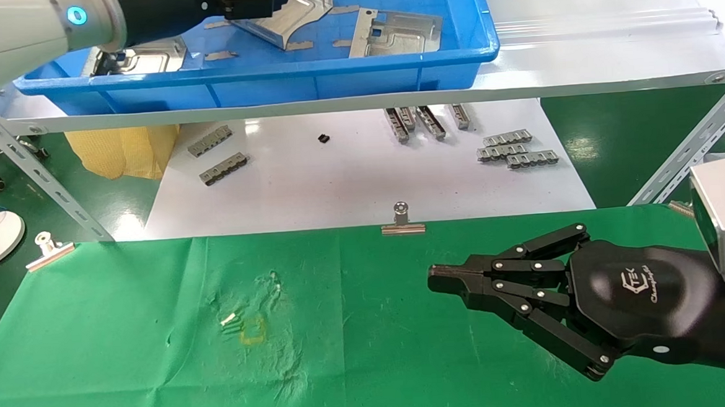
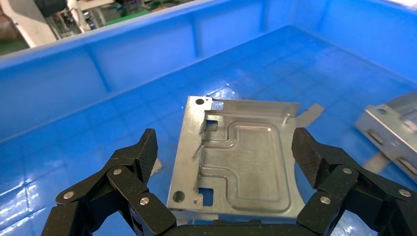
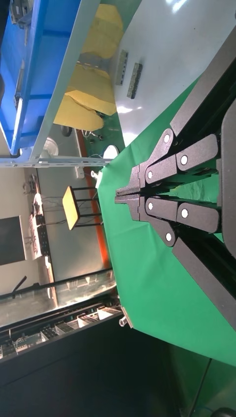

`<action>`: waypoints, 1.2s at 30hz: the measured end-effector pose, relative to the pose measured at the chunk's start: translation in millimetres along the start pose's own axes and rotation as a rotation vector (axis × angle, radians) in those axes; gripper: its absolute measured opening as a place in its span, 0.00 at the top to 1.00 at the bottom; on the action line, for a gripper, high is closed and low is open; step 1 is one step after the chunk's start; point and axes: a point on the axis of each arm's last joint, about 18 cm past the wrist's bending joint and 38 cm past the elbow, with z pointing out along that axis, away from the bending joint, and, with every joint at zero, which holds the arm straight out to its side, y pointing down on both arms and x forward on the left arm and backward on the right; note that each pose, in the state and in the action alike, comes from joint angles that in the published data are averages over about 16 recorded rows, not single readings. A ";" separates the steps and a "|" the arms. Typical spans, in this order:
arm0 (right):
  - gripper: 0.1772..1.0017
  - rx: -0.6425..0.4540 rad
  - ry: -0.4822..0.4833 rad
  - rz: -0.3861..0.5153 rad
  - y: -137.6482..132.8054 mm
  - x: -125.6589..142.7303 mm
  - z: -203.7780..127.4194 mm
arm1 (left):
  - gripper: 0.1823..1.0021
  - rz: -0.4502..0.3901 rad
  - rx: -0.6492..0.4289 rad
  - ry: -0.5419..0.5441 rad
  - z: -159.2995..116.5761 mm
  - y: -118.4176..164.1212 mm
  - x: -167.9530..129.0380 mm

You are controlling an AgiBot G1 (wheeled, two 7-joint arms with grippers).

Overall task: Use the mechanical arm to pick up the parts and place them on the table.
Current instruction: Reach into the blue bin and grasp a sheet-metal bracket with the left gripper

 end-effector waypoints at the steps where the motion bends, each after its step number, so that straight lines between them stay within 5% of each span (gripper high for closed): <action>1: 0.98 0.000 0.000 0.000 0.0 0.0 0.0 | 0.00 0.001 -0.006 -0.008 2.0 0.2 0.2; 19: 0.93 0.000 0.000 0.000 0.0 0.0 0.0 | 0.12 0.065 -0.070 -0.065 14.1 4.1 1.5; 36: 0.59 0.000 0.000 0.000 0.0 0.0 0.0 | 0.55 0.070 -0.064 -0.083 15.2 3.5 -0.5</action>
